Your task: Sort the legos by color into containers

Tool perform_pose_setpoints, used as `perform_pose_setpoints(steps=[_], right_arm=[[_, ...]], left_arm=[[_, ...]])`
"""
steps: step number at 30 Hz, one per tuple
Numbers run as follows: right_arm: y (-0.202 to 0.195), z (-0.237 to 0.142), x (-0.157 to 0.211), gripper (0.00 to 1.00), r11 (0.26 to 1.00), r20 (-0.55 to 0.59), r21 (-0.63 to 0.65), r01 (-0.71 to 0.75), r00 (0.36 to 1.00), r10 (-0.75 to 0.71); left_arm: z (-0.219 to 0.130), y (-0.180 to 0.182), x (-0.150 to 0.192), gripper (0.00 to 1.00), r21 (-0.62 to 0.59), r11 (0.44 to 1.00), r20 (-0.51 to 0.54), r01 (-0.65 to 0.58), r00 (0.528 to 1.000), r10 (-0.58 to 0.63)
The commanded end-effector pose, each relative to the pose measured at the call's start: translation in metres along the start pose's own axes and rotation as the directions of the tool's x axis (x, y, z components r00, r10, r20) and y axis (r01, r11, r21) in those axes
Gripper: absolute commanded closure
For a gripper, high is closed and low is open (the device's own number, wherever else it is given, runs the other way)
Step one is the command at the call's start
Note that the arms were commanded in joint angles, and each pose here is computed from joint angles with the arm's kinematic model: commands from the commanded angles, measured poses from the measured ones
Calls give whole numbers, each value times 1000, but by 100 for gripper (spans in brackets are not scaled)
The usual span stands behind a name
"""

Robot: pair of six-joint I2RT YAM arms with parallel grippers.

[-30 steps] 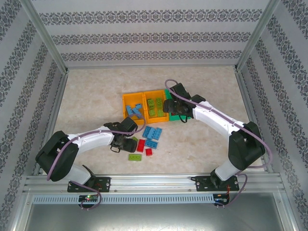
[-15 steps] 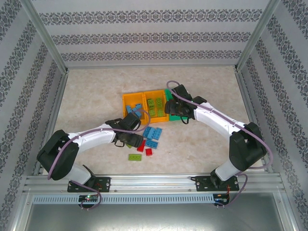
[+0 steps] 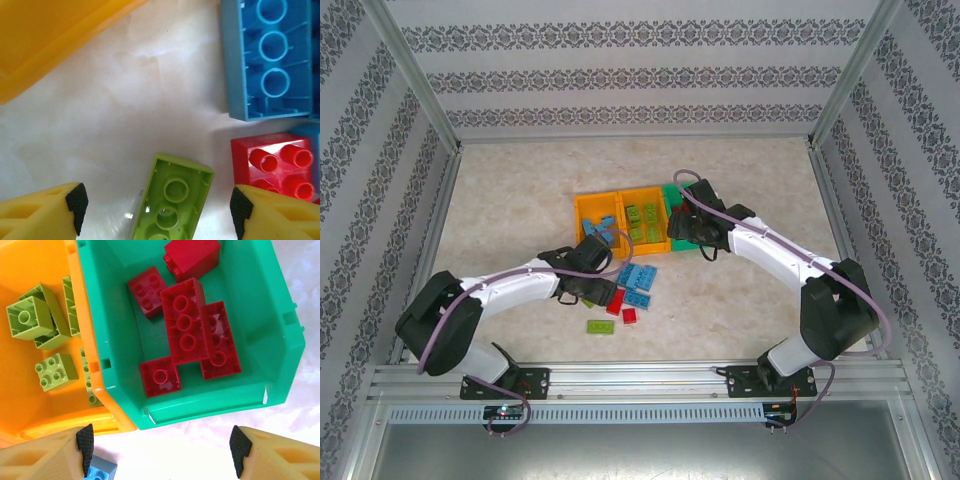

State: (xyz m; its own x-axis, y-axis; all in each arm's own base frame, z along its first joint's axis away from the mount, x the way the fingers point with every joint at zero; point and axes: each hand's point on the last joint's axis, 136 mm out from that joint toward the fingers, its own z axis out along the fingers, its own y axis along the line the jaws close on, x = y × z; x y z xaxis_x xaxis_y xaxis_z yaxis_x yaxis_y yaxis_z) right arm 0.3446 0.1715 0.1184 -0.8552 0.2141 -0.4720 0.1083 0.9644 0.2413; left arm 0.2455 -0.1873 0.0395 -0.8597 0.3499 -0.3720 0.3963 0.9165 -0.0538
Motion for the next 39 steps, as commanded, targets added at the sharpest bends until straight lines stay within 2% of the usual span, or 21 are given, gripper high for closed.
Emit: perform_pose_setpoints(steps=[1,11,29,34,39], right_arm=[[2,-4,-4,25,999,17,-29,-28,999,29],[3,-6,-5,24,999,23,-34,-30,999,31],[-4,-5,-3,23,999,18,-21,-35,999,36],[-5,-5,-3,23,999,18,-19,-38,999,38],[-8,-6,-4,23,999,23,-16,-42,999,42]], left_arm=[[-8,3,5,23,-18,1000,11,0,1000,0],[1,4,18,27,-24,1000,-45,18,999,-19],[15,-3,22,27,-6,1000,-114,-6,993,5],[19,-5,23,37,1,1000,-135,-11,991,11],[20,-2,29,53,-14,1000,-156,7,988,-9]])
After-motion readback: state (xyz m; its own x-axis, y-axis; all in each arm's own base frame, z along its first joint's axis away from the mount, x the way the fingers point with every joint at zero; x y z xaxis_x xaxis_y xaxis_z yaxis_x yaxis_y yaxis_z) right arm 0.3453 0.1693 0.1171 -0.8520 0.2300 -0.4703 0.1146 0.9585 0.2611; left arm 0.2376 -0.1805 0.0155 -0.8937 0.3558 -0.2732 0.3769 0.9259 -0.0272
